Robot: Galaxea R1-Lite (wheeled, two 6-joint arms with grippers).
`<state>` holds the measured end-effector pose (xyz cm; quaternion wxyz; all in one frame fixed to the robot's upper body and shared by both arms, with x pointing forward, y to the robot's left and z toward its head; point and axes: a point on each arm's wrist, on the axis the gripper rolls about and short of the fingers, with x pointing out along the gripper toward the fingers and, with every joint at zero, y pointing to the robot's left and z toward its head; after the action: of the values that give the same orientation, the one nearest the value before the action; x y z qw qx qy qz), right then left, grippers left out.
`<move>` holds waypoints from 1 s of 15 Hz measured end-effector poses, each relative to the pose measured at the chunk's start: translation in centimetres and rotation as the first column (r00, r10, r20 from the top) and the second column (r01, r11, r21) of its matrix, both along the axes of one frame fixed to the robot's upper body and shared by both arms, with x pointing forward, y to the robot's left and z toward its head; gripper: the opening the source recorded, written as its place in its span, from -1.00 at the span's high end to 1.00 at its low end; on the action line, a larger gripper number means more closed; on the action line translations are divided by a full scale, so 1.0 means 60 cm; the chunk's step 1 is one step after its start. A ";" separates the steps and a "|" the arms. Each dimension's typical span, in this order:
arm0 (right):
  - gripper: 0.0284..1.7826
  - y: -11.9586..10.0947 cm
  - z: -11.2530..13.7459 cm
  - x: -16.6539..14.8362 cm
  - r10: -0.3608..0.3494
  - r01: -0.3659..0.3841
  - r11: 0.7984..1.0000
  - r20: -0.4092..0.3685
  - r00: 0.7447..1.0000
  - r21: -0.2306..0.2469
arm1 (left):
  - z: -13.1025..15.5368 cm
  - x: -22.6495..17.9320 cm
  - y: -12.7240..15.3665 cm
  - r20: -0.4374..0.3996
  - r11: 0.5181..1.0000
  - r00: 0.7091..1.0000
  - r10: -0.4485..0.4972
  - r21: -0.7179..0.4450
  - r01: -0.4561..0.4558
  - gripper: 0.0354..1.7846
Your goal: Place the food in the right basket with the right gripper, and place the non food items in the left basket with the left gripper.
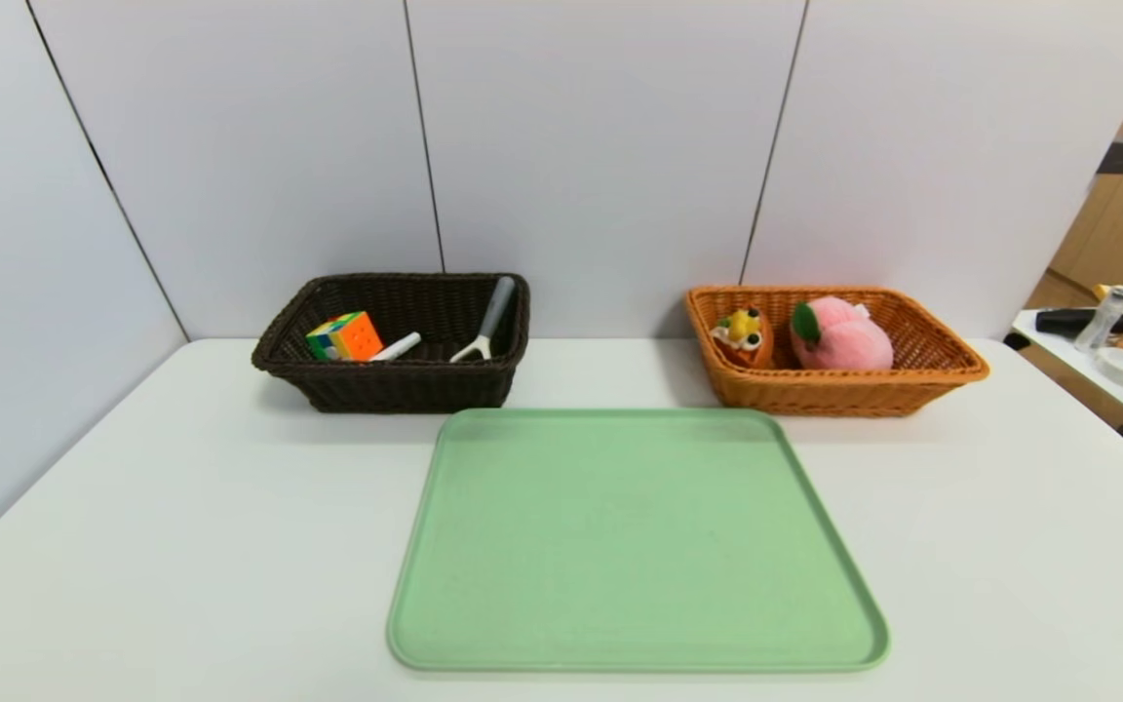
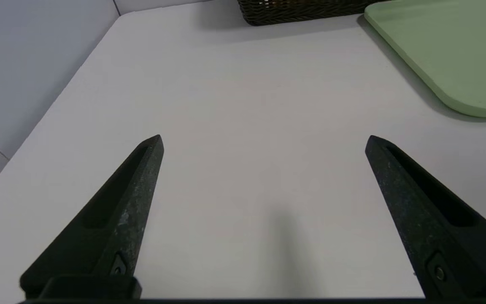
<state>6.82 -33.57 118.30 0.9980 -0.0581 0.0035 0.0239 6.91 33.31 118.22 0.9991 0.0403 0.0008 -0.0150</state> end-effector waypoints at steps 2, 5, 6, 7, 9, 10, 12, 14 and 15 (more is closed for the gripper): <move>-0.90 -0.001 -0.001 0.000 -0.016 0.017 0.998 -0.011 1.000 0.057 | 0.000 0.000 0.000 0.000 1.000 1.000 0.006 -0.030 -0.006 -0.89; -0.90 -0.002 0.000 0.000 -0.048 0.049 0.992 -0.013 0.999 0.117 | 0.001 0.000 0.001 0.002 0.997 1.000 0.024 -0.080 -0.023 -0.89; -0.90 -0.002 0.000 0.000 -0.048 0.049 0.992 -0.009 0.999 0.119 | 0.001 0.000 0.001 0.002 0.996 1.000 0.023 -0.081 -0.022 -0.89; -0.90 -0.002 0.000 0.000 -0.048 0.049 0.992 -0.008 0.999 0.120 | 0.001 0.000 0.001 0.002 0.996 1.000 0.023 -0.081 -0.023 -0.89; -0.90 -0.002 0.000 0.000 -0.050 0.051 0.991 -0.006 0.999 0.121 | 0.001 0.000 0.001 0.002 0.996 1.000 0.023 -0.081 -0.023 -0.89; -0.90 -0.002 0.000 0.000 -0.050 0.050 0.992 -0.006 0.999 0.118 | 0.001 0.000 0.001 0.002 0.996 1.000 0.023 -0.081 -0.023 -0.89; -0.90 -0.002 0.000 0.000 -0.050 0.050 0.992 -0.006 0.999 0.116 | 0.001 0.000 0.001 0.002 0.996 1.000 0.023 -0.081 -0.023 -0.89; -0.90 -0.002 0.000 0.000 -0.049 0.050 0.992 -0.006 0.999 0.117 | 0.001 0.000 0.001 0.002 0.996 1.000 0.023 -0.081 -0.023 -0.89; -0.90 -0.002 0.000 0.000 -0.049 0.050 0.992 -0.007 0.999 0.117 | 0.001 0.000 0.001 0.002 0.996 1.000 0.023 -0.081 -0.023 -0.89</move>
<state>6.83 -33.66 118.28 1.0000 0.0009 0.0057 -0.0006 6.91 33.36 118.26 1.0000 0.0000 -0.0006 -0.0035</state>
